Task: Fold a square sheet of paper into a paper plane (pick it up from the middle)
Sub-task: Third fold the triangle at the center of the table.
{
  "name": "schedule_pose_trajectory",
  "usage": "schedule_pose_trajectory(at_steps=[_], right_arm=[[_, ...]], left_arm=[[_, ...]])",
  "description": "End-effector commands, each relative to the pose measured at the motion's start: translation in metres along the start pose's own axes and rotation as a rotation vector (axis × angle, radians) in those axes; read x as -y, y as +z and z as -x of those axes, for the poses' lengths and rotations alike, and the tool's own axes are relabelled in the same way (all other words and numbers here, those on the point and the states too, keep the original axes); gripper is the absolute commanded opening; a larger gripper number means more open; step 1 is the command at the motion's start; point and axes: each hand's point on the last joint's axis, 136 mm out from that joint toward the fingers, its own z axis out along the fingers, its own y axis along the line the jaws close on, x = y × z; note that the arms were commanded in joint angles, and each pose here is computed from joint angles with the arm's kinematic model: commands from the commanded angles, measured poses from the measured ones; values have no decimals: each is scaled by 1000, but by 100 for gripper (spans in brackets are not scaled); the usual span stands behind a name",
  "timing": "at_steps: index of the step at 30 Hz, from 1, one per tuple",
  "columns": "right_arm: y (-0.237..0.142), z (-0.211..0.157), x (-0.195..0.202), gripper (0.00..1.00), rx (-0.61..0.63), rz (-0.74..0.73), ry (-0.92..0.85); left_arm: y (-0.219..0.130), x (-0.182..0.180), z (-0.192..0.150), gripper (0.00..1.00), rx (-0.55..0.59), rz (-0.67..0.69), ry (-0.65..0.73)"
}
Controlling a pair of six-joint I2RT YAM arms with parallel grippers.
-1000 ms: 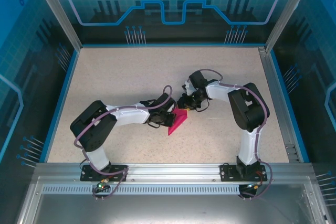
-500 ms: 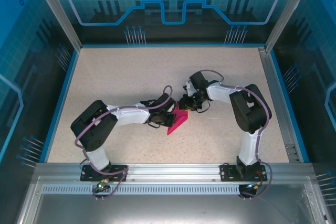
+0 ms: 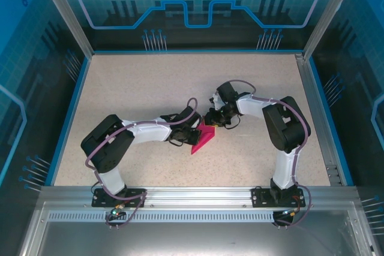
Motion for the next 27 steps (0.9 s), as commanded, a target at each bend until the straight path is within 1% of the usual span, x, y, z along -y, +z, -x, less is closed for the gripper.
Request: schedule_pose_trajectory(at_steps=[1, 5, 11, 16, 20, 23, 27], right_arm=[[14, -15, 14, 24, -68, -17, 32], [18, -19, 18, 24, -78, -23, 35], [19, -20, 20, 24, -80, -30, 35], [19, -20, 20, 24, -80, -31, 37], [17, -20, 20, 24, -76, -35, 36], [7, -15, 13, 25, -48, -25, 28], [-16, -4, -3, 26, 28, 27, 18]], left_arm=[[-2, 1, 6, 3, -2, -1, 24], [-5, 3, 10, 3, 11, -2, 31], [1, -3, 4, 2, -1, 13, 18], [-5, 1, 8, 3, 10, 5, 24], [-1, -6, 1, 3, -17, 31, 13], [5, -10, -8, 2, -40, 38, -11], [9, -13, -15, 2, -52, 41, -25]])
